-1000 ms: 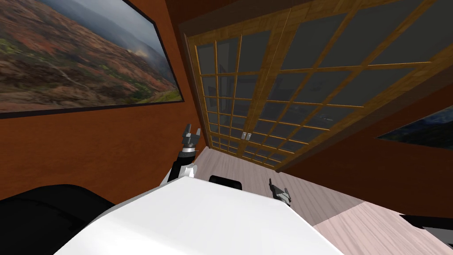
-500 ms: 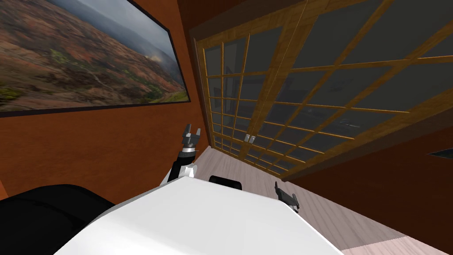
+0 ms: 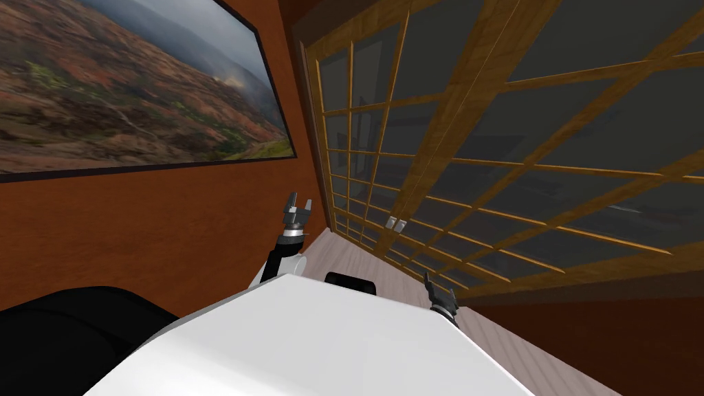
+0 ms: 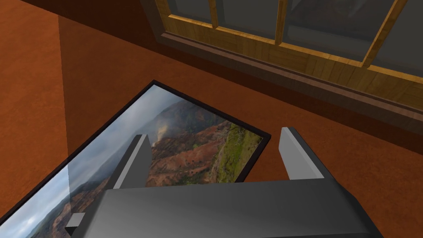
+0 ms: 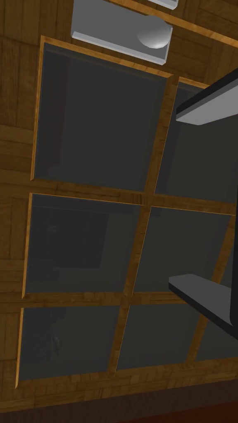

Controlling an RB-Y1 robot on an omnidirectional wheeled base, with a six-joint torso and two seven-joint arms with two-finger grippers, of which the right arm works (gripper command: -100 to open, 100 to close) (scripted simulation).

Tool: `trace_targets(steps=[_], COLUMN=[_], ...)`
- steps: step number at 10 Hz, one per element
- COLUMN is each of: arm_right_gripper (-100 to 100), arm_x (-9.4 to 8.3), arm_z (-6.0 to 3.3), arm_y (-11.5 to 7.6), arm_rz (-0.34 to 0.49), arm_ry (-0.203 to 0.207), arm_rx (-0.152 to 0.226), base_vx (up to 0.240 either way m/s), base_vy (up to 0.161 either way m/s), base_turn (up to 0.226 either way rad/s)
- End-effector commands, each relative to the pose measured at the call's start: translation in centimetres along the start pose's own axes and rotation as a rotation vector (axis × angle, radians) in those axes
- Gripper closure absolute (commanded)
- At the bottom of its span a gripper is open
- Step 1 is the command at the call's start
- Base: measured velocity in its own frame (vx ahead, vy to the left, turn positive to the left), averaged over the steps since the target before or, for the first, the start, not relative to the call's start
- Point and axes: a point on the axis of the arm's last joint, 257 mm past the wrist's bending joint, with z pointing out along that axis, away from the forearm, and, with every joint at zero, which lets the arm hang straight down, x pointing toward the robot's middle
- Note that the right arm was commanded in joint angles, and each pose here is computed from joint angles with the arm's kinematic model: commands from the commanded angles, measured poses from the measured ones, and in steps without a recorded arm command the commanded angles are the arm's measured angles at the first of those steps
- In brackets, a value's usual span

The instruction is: Pull the door open

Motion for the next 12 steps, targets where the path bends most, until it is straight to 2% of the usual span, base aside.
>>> trace_targets(steps=[1, 5, 6, 7, 10, 11, 12], arm_right_gripper=[-100, -100, -100, -100, -100, -100, 100], arm_x=[-0.6, -3.4, -3.4, -4.8, -6.5, -6.1, -6.1], arm_z=[0.75, 3.04, 3.03, 3.93, 4.94, 4.55, 4.55], arm_y=[0.9, 4.8, 4.8, 6.7, 9.1, 8.7, 8.7], arm_rz=[0.012, 0.051, 0.051, 0.068, 0.088, 0.083, 0.083], arm_ry=[-0.018, -0.083, -0.083, -0.112, -0.149, -0.138, -0.138], arm_rx=[-0.009, -0.056, -0.056, -0.080, -0.110, -0.103, -0.103], base_vx=[0.168, 0.209, 0.143, 0.195, 0.179, 0.075, -0.008], base_vy=[-0.014, -0.028, -0.021, 0.020, -0.010, -0.013, 0.004], base_turn=[0.103, 0.133, 0.077, 0.167, 0.101, 0.027, -0.014])
